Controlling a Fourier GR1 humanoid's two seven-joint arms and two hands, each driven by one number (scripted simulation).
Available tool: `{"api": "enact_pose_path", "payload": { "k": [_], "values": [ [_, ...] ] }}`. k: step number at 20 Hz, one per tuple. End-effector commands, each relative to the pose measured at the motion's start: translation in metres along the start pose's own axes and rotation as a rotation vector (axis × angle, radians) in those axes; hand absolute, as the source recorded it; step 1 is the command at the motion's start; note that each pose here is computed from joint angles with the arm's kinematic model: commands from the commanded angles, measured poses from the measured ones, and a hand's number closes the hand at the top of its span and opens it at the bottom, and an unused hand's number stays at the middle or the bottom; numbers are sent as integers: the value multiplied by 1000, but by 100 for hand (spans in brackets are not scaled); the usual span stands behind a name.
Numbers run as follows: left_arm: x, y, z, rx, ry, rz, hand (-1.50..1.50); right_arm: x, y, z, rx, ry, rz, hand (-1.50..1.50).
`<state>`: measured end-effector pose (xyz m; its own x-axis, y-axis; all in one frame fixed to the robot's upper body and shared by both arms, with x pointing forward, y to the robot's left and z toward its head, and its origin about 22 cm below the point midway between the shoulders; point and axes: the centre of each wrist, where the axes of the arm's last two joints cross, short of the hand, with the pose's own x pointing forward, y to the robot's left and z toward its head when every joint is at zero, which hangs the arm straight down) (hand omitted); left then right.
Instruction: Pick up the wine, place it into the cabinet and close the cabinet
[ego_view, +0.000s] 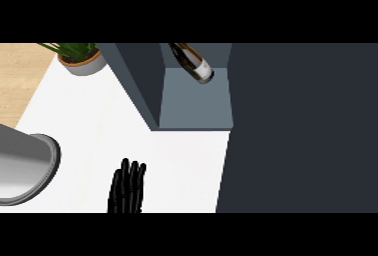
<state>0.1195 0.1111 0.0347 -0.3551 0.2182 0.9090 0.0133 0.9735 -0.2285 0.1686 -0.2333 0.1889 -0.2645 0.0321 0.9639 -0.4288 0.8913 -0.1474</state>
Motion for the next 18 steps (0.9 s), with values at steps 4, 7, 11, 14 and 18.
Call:
{"api": "enact_pose_path", "payload": {
  "k": [4,7,11,14,18],
  "values": [
    [34,42,13,-27,-4,6,-150,13,18,22,135,-43,-58,150],
    [35,43,10,-2,-13,-10,-150,6,21,30,193,37,-168,150],
    [56,56,3,2,-38,-21,-150,6,35,29,230,69,-204,150],
    [54,74,0,33,-59,-24,-150,12,42,30,277,80,-228,150],
    [68,85,-6,32,-57,-13,-150,14,66,23,419,18,-144,150]
  ]
}}
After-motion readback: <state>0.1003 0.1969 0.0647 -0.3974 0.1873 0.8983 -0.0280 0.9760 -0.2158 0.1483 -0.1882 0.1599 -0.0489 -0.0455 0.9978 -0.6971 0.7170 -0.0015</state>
